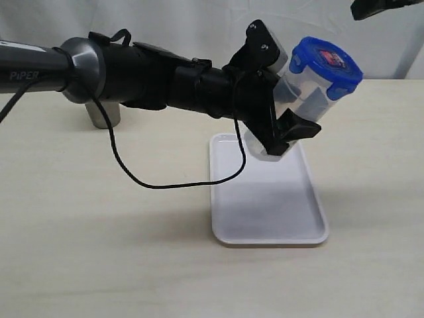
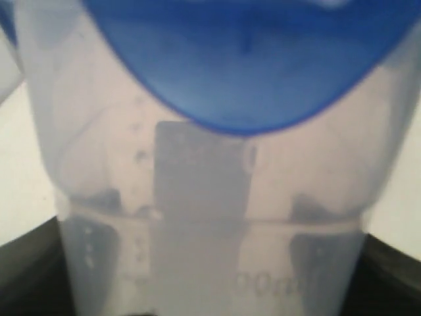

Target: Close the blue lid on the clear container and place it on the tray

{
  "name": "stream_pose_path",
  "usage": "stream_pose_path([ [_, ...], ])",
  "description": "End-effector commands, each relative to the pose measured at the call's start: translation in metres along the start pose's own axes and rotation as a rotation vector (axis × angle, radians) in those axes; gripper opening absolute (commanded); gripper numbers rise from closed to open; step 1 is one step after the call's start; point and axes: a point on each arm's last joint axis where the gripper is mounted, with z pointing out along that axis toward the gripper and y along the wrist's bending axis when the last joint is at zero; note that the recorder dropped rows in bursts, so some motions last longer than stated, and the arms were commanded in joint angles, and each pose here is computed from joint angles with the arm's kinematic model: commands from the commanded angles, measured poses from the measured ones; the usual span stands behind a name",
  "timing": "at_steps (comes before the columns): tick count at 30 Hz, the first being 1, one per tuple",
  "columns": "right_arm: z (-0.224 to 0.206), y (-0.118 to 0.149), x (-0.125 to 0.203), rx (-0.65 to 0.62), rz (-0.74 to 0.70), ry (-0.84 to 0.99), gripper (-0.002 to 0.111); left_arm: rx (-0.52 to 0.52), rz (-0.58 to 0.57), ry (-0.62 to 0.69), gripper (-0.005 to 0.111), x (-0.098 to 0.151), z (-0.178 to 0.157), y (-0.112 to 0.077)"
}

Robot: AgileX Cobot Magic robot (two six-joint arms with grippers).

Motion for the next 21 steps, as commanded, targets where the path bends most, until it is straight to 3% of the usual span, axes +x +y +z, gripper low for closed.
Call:
stream_pose_path([
  [1, -0.017, -0.001, 0.002, -0.191, 0.012, -0.053, 0.005, -0.051, -0.006, -0.024, 0.0, 0.008, 0.003, 0.005],
  [4, -0.018, 0.004, 0.005, -0.289, -0.016, -0.039, 0.005, -0.039, -0.036, 0.012, 0.0, 0.029, 0.013, 0.007],
  [9, -0.003, 0.007, 0.022, -0.336, -0.019, 0.055, 0.005, -0.024, -0.076, 0.055, 0.0, 0.057, 0.024, 0.01],
  [18, 0.044, 0.008, 0.054, -0.326, 0.063, 0.132, 0.005, -0.018, -0.086, 0.052, 0.0, 0.062, 0.023, 0.014],
  [21, 0.062, 0.02, 0.057, -0.356, 0.048, 0.168, 0.005, -0.018, -0.086, 0.052, 0.0, 0.062, 0.023, 0.014],
])
